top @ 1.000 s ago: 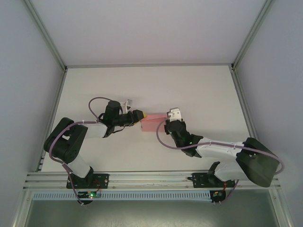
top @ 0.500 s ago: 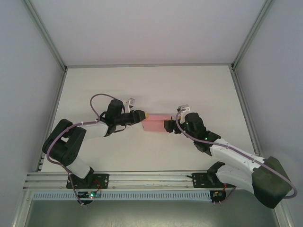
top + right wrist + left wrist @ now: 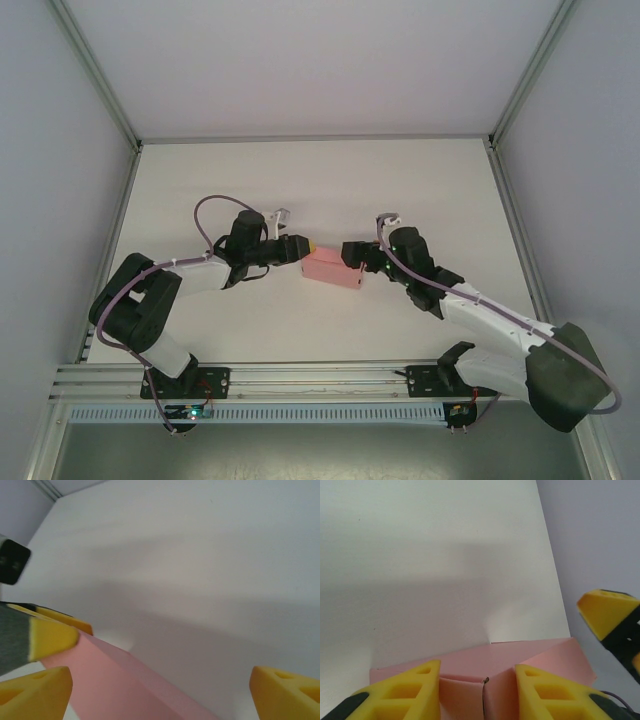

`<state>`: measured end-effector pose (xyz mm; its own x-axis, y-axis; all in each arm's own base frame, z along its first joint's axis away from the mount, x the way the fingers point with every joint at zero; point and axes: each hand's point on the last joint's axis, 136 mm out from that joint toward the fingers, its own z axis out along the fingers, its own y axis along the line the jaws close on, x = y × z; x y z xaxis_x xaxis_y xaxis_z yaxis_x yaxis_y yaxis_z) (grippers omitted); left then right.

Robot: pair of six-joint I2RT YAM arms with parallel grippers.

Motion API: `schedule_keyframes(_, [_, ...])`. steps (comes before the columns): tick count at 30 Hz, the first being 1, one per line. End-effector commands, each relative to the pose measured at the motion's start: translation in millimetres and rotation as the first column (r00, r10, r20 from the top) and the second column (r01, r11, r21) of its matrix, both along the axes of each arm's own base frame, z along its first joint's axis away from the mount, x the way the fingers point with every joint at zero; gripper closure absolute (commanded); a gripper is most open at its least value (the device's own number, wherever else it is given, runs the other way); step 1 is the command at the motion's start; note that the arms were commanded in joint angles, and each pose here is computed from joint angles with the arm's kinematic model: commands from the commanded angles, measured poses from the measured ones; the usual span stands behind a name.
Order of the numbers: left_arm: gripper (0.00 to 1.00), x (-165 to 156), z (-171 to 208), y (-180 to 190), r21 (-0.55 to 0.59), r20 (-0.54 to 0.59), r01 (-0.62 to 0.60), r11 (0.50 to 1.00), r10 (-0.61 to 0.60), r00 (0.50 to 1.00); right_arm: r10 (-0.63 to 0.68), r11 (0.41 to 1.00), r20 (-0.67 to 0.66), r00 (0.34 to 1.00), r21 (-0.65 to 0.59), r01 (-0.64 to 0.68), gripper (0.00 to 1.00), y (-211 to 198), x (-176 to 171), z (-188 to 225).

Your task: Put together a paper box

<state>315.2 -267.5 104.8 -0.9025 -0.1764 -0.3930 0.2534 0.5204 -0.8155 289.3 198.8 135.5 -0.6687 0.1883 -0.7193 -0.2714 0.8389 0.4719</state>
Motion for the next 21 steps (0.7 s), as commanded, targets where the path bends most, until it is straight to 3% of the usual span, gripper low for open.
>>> schedule_keyframes(1, [0.72,-39,-72,22,0.187,-0.236,0.016,0.982,0.029,0.971,-0.059,0.998,-0.069,0.996,-0.004,0.059,0.11,-9,-3,-27])
schedule_keyframes(4, [0.72,-40,-73,23,0.189,-0.235,0.013,0.982,0.032,0.972,-0.051,0.998,-0.090,0.995,-0.026,0.049,0.16,-13,-10,-51])
schedule_keyframes(8, [0.72,-43,-81,22,0.186,-0.250,0.023,0.982,0.025,0.968,-0.013,1.000,-0.004,1.000,-0.015,0.013,0.24,-17,-21,-77])
schedule_keyframes(11, [0.77,-43,-83,20,0.172,-0.248,0.036,0.984,0.008,0.969,-0.011,0.998,0.005,1.000,-0.063,0.011,0.42,-25,-26,-101])
schedule_keyframes(17, [0.86,-46,-92,24,0.196,-0.235,0.038,0.980,0.009,0.972,0.098,0.993,-0.018,0.995,-0.062,-0.099,0.69,-7,-30,-119])
schedule_keyframes(21, [1.00,-47,-103,32,0.236,-0.204,0.017,0.972,0.033,0.978,0.079,0.996,0.045,0.996,-0.041,-0.077,0.86,-11,-28,-118])
